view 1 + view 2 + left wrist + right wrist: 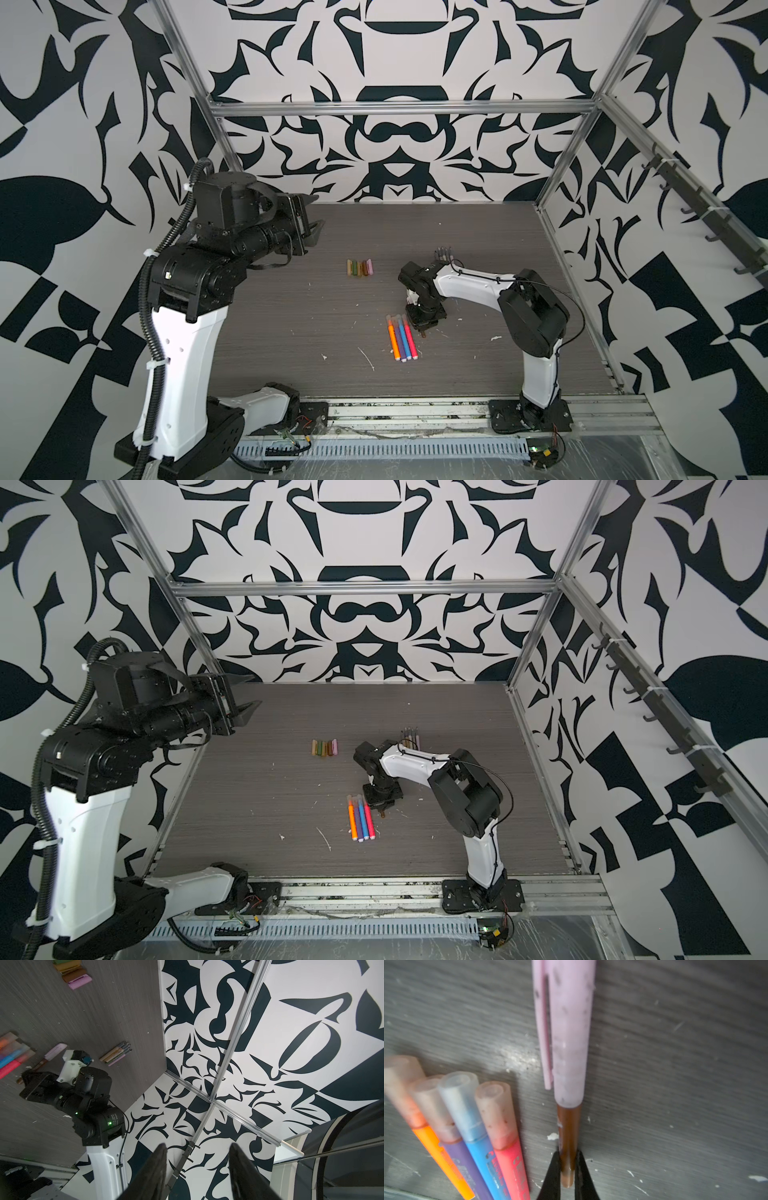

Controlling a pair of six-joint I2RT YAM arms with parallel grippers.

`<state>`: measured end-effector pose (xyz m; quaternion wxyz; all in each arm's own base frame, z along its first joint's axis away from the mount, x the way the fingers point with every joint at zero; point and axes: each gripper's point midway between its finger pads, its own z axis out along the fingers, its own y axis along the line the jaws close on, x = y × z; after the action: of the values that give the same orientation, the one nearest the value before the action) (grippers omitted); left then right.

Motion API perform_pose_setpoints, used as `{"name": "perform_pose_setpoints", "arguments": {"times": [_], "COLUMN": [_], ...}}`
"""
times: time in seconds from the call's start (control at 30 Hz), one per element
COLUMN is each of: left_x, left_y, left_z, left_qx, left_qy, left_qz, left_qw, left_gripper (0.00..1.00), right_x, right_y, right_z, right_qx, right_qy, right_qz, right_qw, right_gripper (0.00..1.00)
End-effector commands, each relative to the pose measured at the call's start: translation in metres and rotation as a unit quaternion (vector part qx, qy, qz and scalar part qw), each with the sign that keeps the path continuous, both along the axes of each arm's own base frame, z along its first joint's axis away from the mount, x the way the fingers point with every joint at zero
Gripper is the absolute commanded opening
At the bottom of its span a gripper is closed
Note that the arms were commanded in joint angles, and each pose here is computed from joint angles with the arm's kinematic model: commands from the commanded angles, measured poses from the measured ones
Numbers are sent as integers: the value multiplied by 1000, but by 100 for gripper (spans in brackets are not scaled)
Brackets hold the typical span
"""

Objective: Open the pen caps

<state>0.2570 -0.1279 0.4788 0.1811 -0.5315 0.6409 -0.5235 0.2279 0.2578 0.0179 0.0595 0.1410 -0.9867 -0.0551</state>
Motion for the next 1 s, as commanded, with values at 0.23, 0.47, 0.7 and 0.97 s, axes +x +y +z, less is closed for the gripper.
{"name": "perform_pose_setpoints", "arguments": {"times": [0.23,0.47,0.7,0.97], "left_x": [11,28,48,59], "left_y": [-7,4,-28,-86], "left_z": [-17,-49,-86,-172], "left_qx": [-3,69,189,263], "left_qy": [32,-22,-211,-186], "left_qz": [-2,14,-109,-340], "left_qw": [999,997,953,883], "left_gripper": [51,53,57,55], "right_x": [-4,17,34,15], "right_y": [-12,2,17,31], "right_z": [16,49,105,166], "right_qx": [-19,16,101,260], "right_qy": [-11,-66,-99,-64], "right_qz": [12,19,29,45], "right_qw": [1000,997,989,963], "right_gripper": [0,0,0,0]}}
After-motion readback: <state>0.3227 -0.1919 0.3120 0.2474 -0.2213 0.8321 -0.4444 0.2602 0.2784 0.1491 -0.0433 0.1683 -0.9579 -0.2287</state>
